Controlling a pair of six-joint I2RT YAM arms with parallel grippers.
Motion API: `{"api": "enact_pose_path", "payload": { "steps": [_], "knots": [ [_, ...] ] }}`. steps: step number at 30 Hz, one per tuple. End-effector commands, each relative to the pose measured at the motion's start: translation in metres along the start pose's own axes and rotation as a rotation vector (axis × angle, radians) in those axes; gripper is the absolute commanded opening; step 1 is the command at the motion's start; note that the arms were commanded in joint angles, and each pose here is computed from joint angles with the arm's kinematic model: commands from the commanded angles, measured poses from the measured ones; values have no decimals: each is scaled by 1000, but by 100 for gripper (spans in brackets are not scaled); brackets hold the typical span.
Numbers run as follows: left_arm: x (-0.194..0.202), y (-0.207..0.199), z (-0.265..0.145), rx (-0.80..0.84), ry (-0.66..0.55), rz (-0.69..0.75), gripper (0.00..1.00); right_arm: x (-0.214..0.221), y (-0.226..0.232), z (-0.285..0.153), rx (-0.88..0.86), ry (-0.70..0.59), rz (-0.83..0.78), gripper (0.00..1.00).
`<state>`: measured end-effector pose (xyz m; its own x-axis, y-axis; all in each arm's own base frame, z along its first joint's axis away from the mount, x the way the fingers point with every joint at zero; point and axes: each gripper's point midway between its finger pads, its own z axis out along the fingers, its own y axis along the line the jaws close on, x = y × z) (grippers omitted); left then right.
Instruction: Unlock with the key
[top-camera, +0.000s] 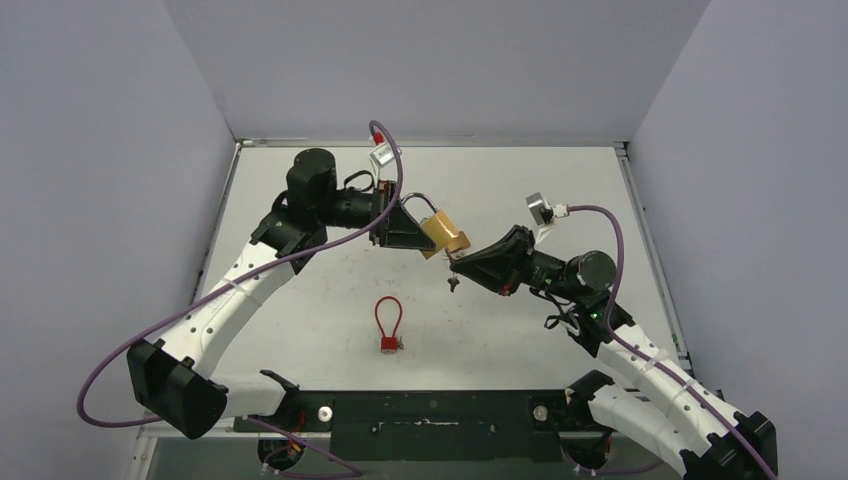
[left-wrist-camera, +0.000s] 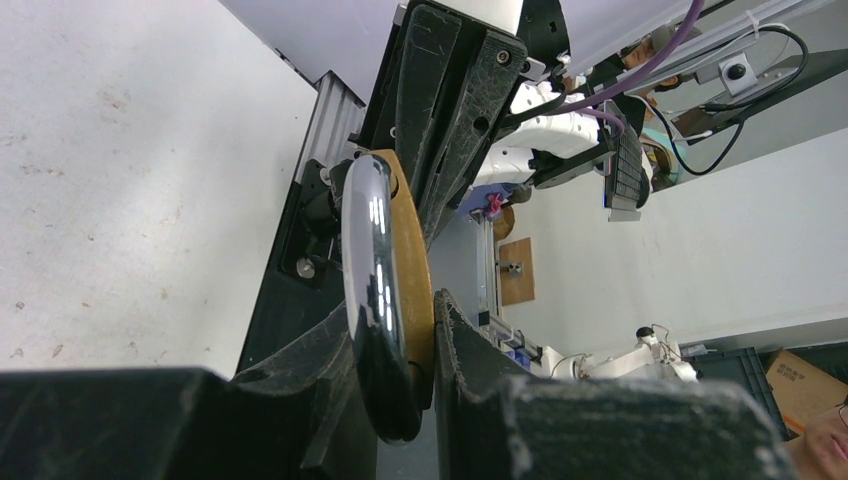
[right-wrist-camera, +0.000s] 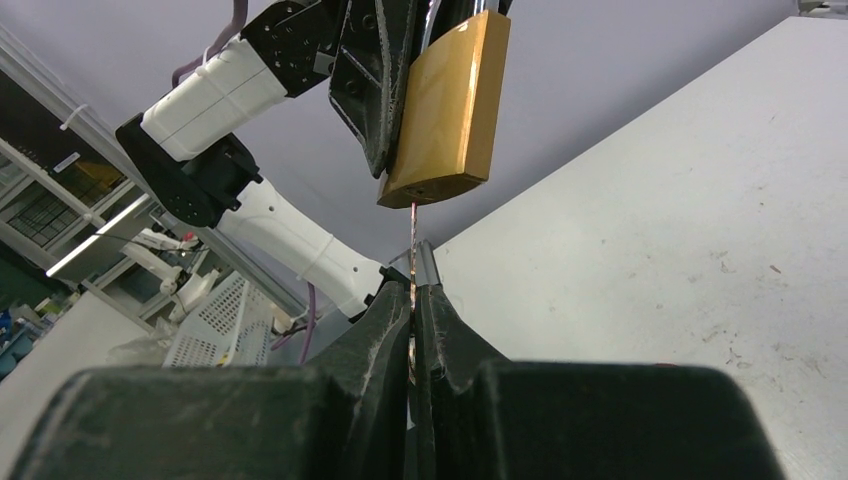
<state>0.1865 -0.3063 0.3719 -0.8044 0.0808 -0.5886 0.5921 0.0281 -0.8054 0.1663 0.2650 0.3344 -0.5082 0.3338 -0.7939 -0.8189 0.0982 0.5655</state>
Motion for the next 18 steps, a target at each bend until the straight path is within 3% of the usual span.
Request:
{"api": "enact_pose_path", "payload": {
  "steps": [1,18],
  "knots": [
    [-9,-41,-12,84,-36,151,0,-21,17,1,-36,-64,-77,0],
    [-8,-47,-12,123,-41,174,0,-26,24,6,-71,-49,-91,0]
  ]
}}
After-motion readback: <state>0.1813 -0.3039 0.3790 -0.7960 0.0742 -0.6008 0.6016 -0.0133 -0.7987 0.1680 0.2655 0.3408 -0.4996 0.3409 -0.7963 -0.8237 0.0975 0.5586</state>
